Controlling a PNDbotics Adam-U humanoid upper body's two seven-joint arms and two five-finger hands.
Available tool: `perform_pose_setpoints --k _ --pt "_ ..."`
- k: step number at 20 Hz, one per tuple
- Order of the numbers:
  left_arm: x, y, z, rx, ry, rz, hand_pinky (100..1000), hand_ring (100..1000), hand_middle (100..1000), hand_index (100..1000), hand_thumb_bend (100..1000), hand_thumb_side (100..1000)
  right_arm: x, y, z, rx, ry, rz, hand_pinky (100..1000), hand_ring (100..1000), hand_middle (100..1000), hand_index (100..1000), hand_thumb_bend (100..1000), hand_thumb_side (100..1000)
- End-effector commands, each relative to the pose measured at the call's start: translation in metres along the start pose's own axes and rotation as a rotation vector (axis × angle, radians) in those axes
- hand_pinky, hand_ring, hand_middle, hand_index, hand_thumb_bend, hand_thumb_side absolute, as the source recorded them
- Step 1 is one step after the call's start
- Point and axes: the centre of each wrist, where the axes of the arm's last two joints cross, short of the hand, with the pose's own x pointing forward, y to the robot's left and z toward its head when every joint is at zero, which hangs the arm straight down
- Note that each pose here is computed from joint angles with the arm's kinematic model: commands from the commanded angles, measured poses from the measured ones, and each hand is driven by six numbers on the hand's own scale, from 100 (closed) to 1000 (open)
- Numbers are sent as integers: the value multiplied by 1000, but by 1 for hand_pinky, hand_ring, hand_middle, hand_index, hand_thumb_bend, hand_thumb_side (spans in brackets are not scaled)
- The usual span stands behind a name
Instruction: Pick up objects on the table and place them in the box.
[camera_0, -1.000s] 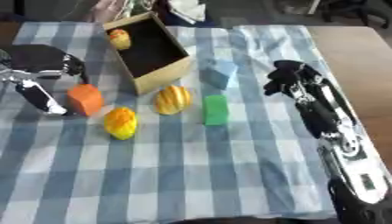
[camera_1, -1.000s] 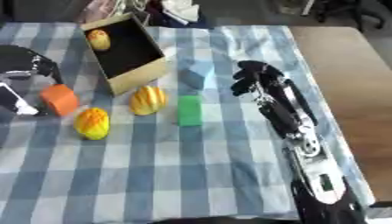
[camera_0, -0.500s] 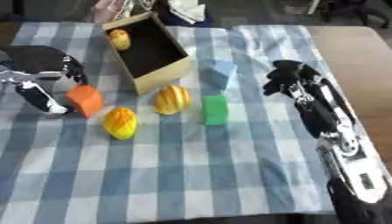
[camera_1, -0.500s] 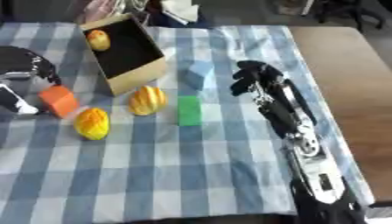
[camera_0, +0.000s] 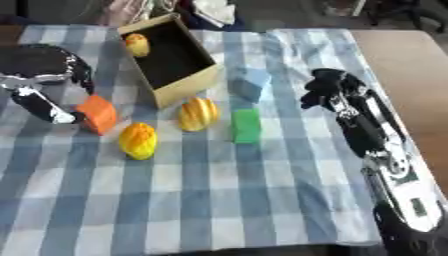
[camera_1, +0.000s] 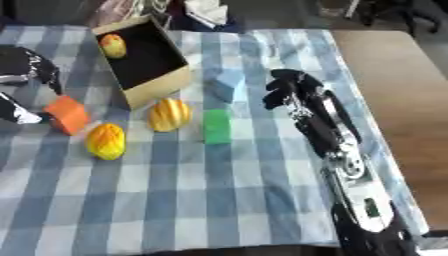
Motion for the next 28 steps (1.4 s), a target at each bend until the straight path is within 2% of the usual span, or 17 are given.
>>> perform_pose_setpoints --k 1,2,5,6,7,8,12,16,19,28 --pt "-13 24 20 -33 -40 -58 683 554 530 658 379 364 4 -4 -2 -6 -13 14 584 593 605 771 100 559" --pt "-14 25 22 -26 -36 -55 685 558 536 664 382 366 4 -4 -2 -6 -13 14 584 593 605 771 100 559" --pt "-14 24 23 -71 -40 -52 721 617 630 742 436 405 5 -4 -2 -5 -13 14 584 593 605 771 100 559" --pt "-14 24 23 -106 -45 -59 753 689 732 814 540 455 5 -4 -3 -4 -14 14 584 593 605 771 100 559" --pt "-13 24 23 -144 -48 -70 756 696 741 821 551 461 4 -4 -2 -4 -13 14 584 593 605 771 100 560" --pt "-13 25 23 -186 -49 -84 779 739 791 859 630 503 4 -4 -2 -4 -13 13 584 593 605 770 100 560" --pt "-9 25 19 -316 -49 -134 798 770 829 881 746 554 4 -3 -3 -1 -13 12 584 593 605 770 100 563" --pt "-6 23 15 -356 -44 -171 800 779 843 888 784 597 4 -3 -3 -1 -14 11 584 593 605 770 100 562" --pt "-5 18 12 -346 -42 -182 800 779 843 888 777 593 4 -2 -3 1 -15 10 584 593 605 770 100 562" --pt "4 0 -6 -300 -67 -195 795 773 835 883 704 558 5 -1 -5 3 -19 5 583 592 604 770 100 562"
